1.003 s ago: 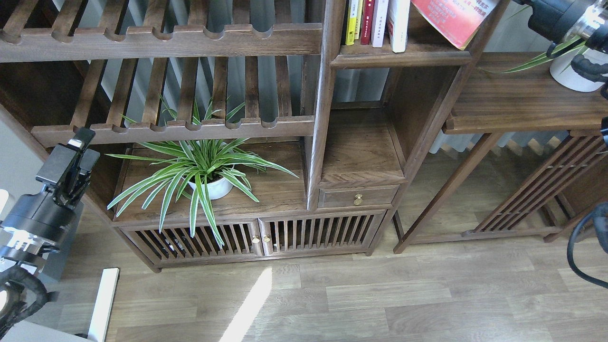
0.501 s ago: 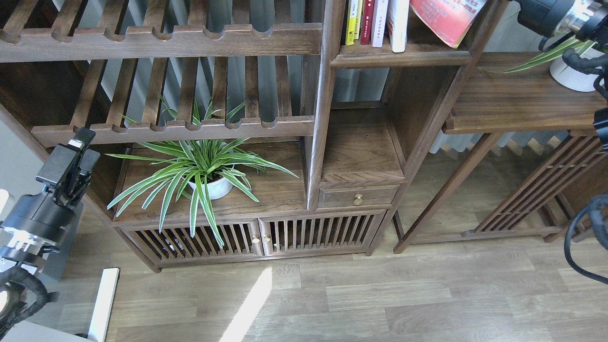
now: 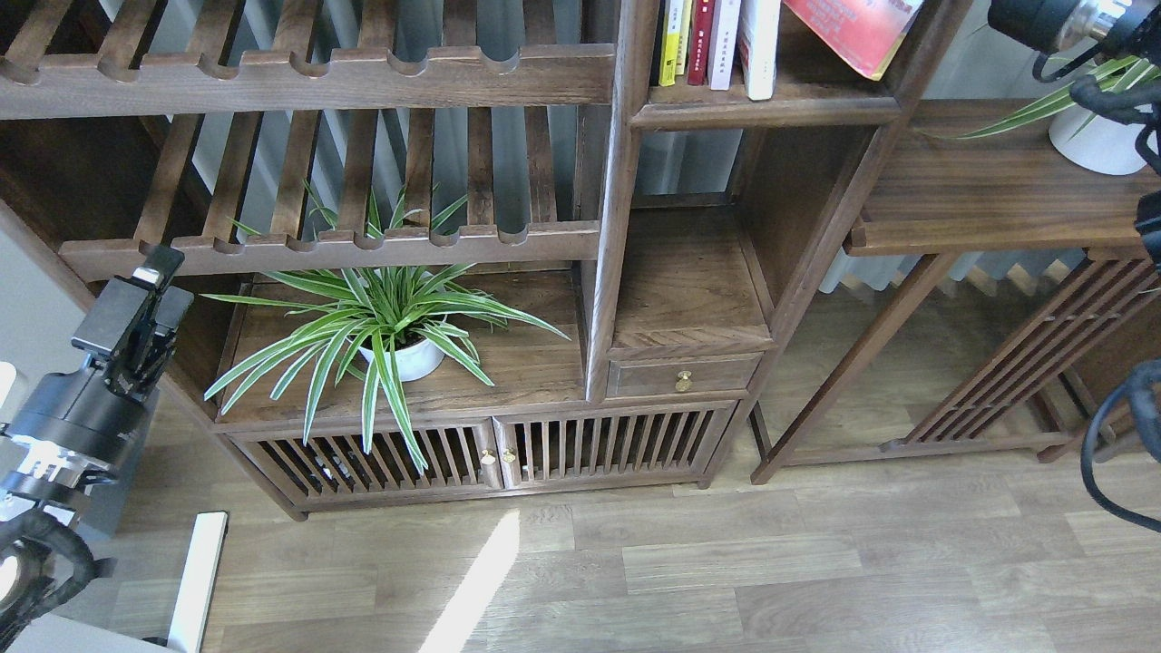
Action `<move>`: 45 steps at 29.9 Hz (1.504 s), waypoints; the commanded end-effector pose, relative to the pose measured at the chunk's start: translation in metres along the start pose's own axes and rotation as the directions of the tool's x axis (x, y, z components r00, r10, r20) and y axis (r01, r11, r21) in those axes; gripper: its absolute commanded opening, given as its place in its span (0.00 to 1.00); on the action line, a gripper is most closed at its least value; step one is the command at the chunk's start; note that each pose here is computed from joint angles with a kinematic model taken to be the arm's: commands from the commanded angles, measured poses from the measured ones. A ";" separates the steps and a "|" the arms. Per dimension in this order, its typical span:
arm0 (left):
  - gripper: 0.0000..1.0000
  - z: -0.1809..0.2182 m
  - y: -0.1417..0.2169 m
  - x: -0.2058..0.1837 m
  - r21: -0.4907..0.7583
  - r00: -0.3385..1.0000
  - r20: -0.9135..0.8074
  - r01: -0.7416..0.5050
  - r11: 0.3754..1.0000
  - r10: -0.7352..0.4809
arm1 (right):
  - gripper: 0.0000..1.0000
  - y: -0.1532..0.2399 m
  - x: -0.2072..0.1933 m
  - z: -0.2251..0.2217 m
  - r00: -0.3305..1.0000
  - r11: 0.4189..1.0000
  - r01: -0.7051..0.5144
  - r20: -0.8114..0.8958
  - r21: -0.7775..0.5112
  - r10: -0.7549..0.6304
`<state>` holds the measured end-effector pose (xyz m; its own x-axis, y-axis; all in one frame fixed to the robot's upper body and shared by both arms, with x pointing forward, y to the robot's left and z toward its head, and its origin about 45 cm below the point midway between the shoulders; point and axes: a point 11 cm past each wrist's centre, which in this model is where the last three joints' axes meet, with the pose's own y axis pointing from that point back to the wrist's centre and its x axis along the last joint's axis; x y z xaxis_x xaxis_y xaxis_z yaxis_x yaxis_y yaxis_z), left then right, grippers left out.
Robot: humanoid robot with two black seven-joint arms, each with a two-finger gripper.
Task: Organize books on shelf
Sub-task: 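Insert the red book into the upper cubby beside the standing books, then release the red book and withdraw the right gripper from the cubby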
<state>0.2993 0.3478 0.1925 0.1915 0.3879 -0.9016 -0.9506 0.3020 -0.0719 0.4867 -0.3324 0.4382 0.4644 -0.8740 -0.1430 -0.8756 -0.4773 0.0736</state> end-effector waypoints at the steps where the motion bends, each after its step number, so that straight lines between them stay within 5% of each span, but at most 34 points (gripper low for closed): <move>1: 0.90 0.000 0.000 0.000 -0.005 1.000 -0.001 0.000 1.000 0.000 | 0.02 -0.003 -0.002 0.003 1.000 1.000 -0.010 -0.004 -0.016 0.010; 45: 0.92 -0.007 0.010 0.011 -0.010 0.999 -0.024 -0.036 0.999 0.036 | 0.04 -0.064 -0.020 0.017 0.945 0.951 -0.309 0.114 -0.005 0.308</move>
<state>0.2901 0.3497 0.1791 0.1517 0.3769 -0.9138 -0.9596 0.2779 -0.0448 0.5305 -0.2802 0.4196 0.1623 -0.9612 -0.2230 -0.9730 -0.1935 0.1258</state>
